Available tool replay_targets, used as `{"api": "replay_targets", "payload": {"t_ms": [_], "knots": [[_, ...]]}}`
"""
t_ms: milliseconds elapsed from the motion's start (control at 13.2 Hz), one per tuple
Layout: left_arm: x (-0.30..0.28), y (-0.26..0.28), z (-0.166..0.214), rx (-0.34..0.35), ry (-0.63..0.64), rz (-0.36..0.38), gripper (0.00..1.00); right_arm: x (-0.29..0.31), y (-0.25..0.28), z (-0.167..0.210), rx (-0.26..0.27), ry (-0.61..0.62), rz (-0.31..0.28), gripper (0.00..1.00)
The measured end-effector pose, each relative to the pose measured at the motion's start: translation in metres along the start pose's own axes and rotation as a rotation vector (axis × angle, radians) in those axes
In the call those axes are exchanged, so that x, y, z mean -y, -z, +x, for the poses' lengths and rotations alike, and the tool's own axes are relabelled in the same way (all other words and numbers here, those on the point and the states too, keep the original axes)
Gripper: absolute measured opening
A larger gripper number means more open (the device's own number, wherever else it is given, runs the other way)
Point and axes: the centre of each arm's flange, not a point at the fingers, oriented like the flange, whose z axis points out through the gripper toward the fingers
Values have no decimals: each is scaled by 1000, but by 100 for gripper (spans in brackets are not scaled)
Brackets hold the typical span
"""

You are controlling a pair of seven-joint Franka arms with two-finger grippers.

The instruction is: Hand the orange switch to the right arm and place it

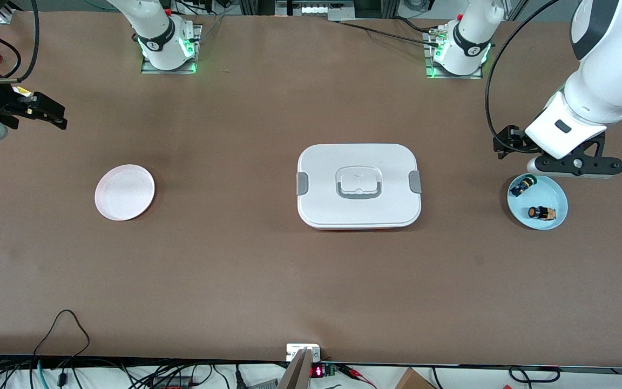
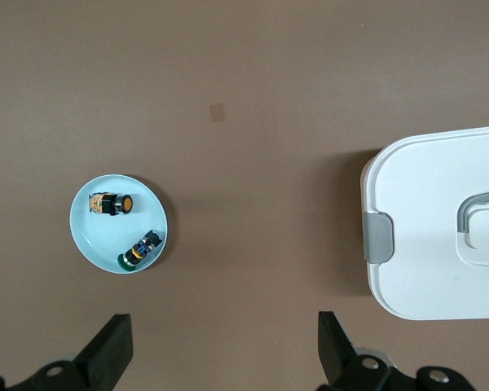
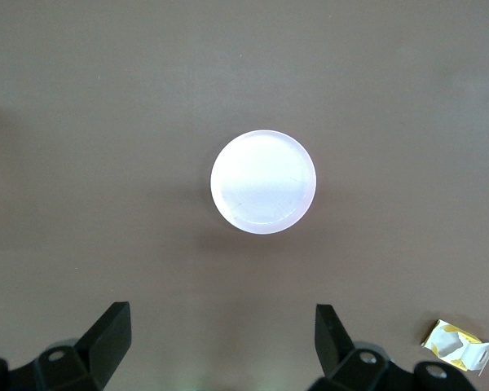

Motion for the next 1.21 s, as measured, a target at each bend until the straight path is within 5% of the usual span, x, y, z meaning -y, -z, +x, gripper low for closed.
{"api": "replay_targets", "payload": {"t_ms": [834, 1214], "knots": [[17, -51, 17, 124, 54, 7, 100, 14, -31, 21, 39, 23, -5, 100], [66, -163, 42, 311, 121, 13, 100, 20, -31, 21, 40, 34, -6, 100]]}}
